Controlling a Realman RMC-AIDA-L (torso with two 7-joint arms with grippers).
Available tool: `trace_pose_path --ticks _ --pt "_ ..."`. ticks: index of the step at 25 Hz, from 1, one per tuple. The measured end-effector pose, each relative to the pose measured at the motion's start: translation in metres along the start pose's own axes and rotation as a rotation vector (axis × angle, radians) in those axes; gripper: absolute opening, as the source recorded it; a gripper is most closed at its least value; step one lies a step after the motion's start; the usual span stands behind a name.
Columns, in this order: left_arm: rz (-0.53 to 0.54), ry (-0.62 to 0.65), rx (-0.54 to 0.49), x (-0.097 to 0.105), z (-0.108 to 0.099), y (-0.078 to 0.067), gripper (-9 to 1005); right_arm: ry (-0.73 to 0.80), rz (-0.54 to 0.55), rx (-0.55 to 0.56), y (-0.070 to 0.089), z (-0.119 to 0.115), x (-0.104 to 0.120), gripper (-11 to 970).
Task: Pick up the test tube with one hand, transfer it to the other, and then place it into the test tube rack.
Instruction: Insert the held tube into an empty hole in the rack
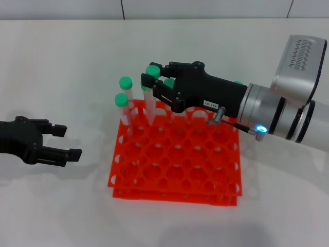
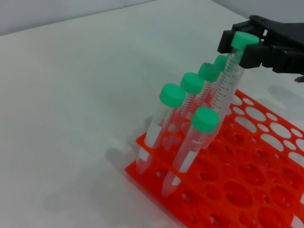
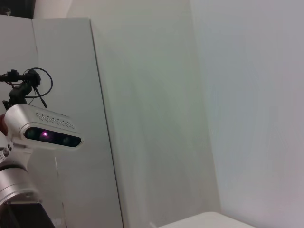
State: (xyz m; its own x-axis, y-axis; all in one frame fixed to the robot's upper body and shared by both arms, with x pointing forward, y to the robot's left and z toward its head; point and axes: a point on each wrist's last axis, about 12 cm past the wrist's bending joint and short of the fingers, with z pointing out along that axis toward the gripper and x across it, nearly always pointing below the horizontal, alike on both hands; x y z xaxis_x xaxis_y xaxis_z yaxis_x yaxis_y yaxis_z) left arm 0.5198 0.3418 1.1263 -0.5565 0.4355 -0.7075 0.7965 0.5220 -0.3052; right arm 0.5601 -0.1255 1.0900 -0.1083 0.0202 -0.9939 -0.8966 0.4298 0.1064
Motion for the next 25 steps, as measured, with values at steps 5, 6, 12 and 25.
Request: trace_pose_path --ticks 5,6,12,25 --pt "0.0 0.0 -0.001 0.0 0.0 0.0001 879 0.01 -0.004 0.0 0.0003 0.0017 0.0022 275" --pt "0.001 0.0 -0.001 0.0 0.0 0.0001 879 0.012 -0.005 0.001 0.0 0.0019 0.0022 275" --pt "0.006 -0.002 -0.002 0.0 0.0001 0.0003 879 0.029 -0.006 0.017 -0.0019 0.002 0.0043 275" --pt "0.011 -0.005 -0.013 -0.0002 0.0002 0.0016 879 0.049 -0.008 0.029 -0.003 0.0011 0.0076 276"
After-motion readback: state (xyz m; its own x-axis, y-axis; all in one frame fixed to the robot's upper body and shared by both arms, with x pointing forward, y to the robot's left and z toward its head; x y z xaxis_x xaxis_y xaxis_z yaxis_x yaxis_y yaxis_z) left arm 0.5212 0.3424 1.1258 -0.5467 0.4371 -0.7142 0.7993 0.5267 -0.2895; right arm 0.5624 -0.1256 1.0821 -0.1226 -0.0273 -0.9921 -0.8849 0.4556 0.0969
